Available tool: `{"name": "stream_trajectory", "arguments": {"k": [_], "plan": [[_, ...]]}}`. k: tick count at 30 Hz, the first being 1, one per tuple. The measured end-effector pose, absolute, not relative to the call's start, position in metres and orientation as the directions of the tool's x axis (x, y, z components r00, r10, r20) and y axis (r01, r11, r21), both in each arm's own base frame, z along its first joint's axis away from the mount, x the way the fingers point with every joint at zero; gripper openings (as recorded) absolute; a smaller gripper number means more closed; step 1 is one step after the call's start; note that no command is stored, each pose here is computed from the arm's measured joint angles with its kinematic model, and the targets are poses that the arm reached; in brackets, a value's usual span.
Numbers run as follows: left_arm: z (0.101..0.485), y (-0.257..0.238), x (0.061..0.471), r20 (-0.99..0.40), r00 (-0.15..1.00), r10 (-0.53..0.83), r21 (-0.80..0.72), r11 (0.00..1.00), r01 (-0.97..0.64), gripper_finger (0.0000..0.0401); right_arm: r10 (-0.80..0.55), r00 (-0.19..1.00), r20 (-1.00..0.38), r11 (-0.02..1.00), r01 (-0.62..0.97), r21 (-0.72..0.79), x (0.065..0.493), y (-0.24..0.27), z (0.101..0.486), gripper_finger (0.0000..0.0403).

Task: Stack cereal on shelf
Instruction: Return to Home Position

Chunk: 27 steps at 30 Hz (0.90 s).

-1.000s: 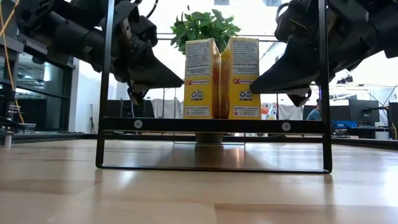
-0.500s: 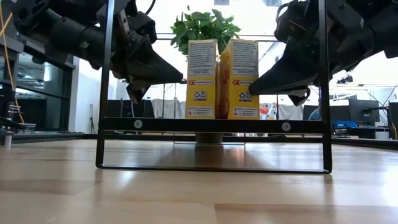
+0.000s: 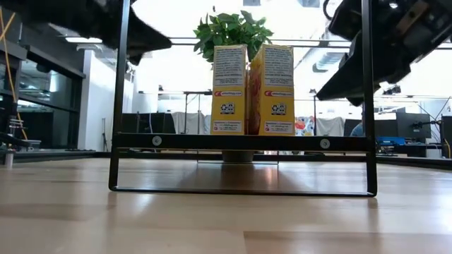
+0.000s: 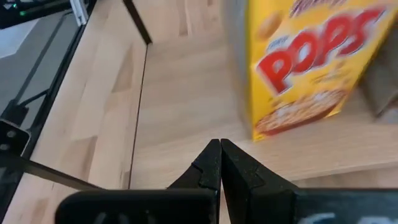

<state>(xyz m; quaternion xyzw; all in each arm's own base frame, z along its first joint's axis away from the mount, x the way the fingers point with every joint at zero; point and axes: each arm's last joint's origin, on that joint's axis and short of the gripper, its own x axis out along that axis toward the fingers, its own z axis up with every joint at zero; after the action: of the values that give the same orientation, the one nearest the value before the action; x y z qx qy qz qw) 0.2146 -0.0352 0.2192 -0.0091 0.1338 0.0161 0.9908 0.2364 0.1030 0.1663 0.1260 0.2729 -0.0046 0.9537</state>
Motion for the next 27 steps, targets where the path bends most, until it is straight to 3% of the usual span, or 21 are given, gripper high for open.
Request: {"name": "stream_trajectory", "arguments": {"k": [4,10,19,27], "plan": [[0.207,-0.016,0.189,-0.209,0.975,0.082,-0.031,0.995,-0.091,0.0001,0.05,0.865,-0.5,0.972,0.073,0.224,0.232,0.1,0.176,0.0],[0.185,-0.001,0.158,-0.07,0.996,-0.054,-0.072,0.996,0.049,0.0,0.051,0.867,-0.496,0.972,0.072,0.226,0.228,0.098,0.182,0.0],[0.158,0.013,0.136,-0.087,0.996,-0.01,-0.109,0.994,0.001,0.0,0.035,0.852,-0.522,0.973,0.09,0.212,0.215,0.092,0.193,0.0],[0.162,0.013,0.132,-0.056,0.998,-0.006,-0.092,0.996,0.001,0.0,-0.072,0.838,-0.541,0.975,0.174,0.141,0.181,0.079,0.208,0.0]]}}
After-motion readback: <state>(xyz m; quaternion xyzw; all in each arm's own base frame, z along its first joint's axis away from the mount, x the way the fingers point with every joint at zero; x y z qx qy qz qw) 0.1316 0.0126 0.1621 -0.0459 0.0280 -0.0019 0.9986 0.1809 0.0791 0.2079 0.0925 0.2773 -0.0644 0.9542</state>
